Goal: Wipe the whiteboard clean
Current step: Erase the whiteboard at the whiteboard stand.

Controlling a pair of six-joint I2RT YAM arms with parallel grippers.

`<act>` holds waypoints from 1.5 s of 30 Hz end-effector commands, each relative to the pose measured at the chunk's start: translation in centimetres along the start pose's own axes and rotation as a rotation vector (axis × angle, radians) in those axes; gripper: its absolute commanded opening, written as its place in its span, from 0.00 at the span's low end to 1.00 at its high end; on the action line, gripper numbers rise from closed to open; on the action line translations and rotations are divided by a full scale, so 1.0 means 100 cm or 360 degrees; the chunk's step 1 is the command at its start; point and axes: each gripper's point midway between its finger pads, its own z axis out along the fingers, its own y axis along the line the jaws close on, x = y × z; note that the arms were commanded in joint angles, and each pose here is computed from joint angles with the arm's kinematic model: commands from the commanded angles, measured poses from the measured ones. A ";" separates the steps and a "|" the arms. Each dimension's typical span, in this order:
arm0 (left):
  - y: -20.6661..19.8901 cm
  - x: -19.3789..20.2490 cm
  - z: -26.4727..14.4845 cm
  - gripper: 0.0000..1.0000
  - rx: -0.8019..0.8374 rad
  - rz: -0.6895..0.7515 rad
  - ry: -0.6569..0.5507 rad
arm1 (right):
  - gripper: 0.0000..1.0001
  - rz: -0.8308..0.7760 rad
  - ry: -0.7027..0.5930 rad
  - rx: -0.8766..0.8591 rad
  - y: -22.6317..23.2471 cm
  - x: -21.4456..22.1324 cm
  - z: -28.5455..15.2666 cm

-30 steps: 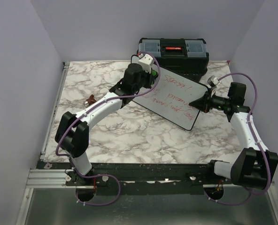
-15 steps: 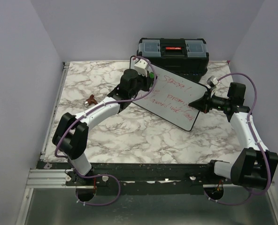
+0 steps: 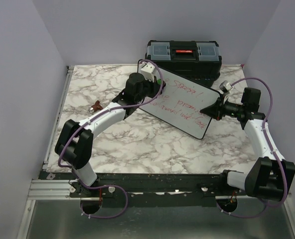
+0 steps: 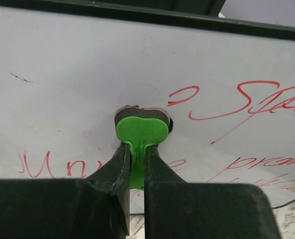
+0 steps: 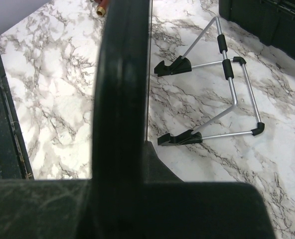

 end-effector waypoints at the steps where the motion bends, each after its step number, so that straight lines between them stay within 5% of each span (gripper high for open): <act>1: -0.010 -0.055 -0.006 0.00 0.0076 0.0006 -0.0151 | 0.01 0.0057 -0.0013 -0.0247 0.038 0.002 0.005; 11: -0.024 -0.075 -0.002 0.00 0.0185 -0.0095 -0.0213 | 0.01 0.0060 -0.0011 -0.0246 0.038 0.002 0.006; 30: -0.010 0.042 0.002 0.00 0.0100 -0.0136 0.0076 | 0.01 0.0063 -0.0013 -0.0258 0.039 0.002 0.006; 45: -0.018 -0.068 0.009 0.00 0.0135 -0.0067 -0.0168 | 0.01 0.0039 -0.0022 -0.0250 0.040 -0.001 0.004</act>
